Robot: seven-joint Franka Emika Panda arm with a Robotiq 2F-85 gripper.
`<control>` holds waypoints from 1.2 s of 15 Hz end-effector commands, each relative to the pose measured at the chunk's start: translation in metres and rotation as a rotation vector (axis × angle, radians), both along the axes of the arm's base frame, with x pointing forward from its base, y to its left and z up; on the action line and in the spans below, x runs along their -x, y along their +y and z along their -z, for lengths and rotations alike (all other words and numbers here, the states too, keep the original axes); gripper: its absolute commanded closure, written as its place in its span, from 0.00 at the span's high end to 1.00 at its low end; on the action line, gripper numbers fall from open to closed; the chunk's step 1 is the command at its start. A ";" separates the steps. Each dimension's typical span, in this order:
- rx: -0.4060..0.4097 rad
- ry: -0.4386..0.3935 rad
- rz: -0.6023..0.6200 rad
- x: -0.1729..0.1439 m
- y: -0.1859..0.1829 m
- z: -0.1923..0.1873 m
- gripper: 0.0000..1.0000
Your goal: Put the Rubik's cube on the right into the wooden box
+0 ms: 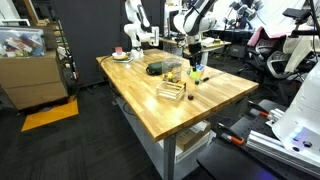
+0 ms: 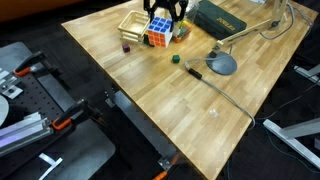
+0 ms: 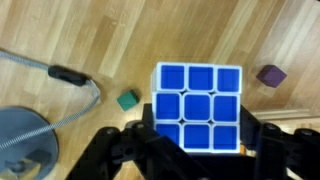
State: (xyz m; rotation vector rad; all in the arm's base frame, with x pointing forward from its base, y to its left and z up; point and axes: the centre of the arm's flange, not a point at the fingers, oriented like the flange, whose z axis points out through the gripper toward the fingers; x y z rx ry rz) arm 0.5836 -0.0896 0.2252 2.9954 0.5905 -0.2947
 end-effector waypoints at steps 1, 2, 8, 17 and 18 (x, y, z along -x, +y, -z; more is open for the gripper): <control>0.019 -0.028 -0.189 -0.024 0.044 -0.018 0.53; 0.021 -0.028 -0.249 -0.032 0.062 -0.020 0.53; -0.010 -0.002 -0.519 -0.065 0.125 -0.013 0.53; -0.071 0.103 -0.696 -0.080 0.179 0.007 0.53; -0.066 0.105 -0.689 -0.080 0.179 0.003 0.53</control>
